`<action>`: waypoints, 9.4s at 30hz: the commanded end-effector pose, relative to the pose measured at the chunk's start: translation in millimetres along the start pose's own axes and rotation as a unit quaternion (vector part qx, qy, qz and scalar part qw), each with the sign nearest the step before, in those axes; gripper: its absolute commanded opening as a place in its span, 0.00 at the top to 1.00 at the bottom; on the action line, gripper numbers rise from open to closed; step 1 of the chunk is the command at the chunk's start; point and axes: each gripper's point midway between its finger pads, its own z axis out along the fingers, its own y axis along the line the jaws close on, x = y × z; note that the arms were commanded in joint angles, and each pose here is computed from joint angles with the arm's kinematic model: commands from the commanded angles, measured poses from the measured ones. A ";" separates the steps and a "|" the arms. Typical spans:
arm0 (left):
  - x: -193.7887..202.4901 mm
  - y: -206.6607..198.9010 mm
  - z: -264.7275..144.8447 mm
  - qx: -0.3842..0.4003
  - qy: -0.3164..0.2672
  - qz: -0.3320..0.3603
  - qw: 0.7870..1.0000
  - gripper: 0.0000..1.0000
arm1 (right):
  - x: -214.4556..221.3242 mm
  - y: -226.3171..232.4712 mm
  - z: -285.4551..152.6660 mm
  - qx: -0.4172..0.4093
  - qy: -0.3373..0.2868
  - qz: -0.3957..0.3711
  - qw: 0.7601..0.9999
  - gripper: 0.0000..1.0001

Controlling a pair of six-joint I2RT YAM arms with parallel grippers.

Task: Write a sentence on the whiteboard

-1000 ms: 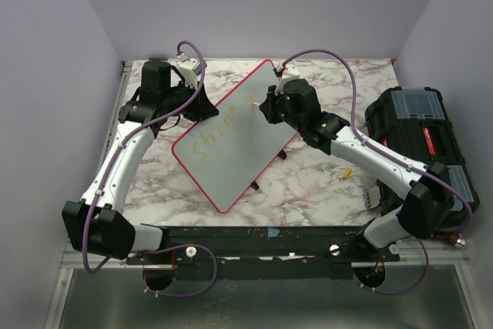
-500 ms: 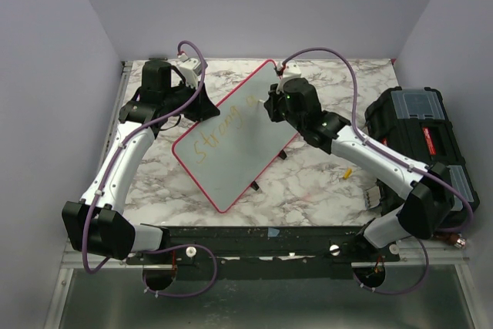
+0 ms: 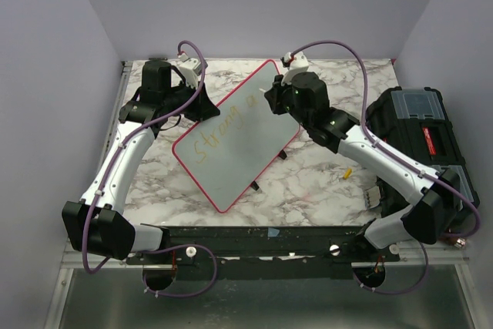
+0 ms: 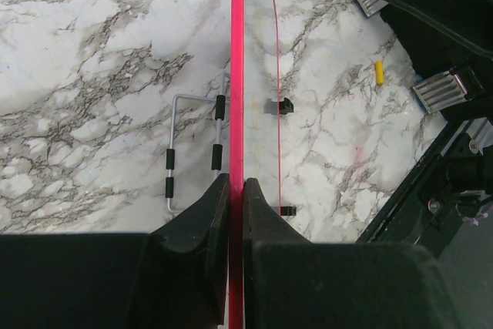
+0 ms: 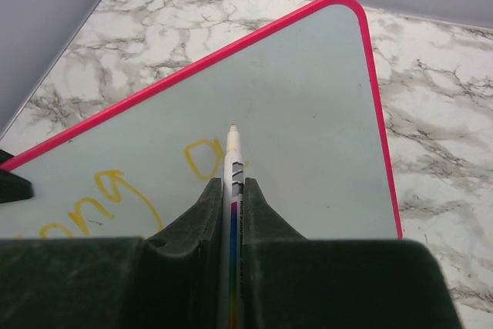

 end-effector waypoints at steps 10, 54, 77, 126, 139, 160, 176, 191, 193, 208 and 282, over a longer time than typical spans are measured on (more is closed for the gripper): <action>3.2 -9.1 -2.7 0.013 0.000 0.032 0.999 1.00 | -2.3 13.2 12.3 -0.027 -0.002 0.018 0.999 0.99; 2.2 -10.8 -5.0 0.012 -0.004 0.034 0.999 1.00 | -25.8 -13.8 3.7 0.002 -0.024 0.022 0.999 0.99; 1.2 -13.0 -7.1 0.014 -0.007 0.036 0.999 1.00 | -18.9 7.7 27.6 -0.039 -0.002 0.032 0.999 0.99; 1.4 -13.5 -8.7 0.012 -0.009 0.038 0.999 1.00 | 36.3 -24.1 31.8 0.030 0.044 0.014 0.998 0.99; 2.0 -13.2 -10.6 0.008 -0.011 0.040 0.999 1.00 | -50.1 -16.1 -7.3 0.020 -0.021 0.025 0.999 0.99; 2.7 -11.0 -14.5 -0.008 -0.025 0.054 0.998 1.00 | 13.5 -15.1 -62.3 -0.027 0.031 0.083 0.996 0.99; 2.2 -0.1 -9.4 -0.030 -0.018 0.037 0.999 1.00 | 76.3 26.3 -75.3 -0.075 0.096 0.050 0.991 0.99; 5.8 10.6 -4.8 -0.050 -0.007 0.028 0.998 1.00 | 123.1 80.2 -108.8 -0.145 0.088 -0.015 0.985 0.99; 6.1 12.1 -4.6 -0.053 -0.006 0.028 0.998 1.00 | 128.6 87.1 -114.1 -0.158 0.085 -0.021 0.984 0.99; 7.6 18.6 -3.4 -0.068 0.000 0.025 0.997 1.00 | 165.5 164.1 -130.1 -0.210 0.049 -0.103 0.971 0.99; 6.7 17.9 -5.6 -0.070 -0.002 0.025 0.997 1.00 | 192.6 210.4 -98.1 -0.152 0.046 -0.118 0.980 0.99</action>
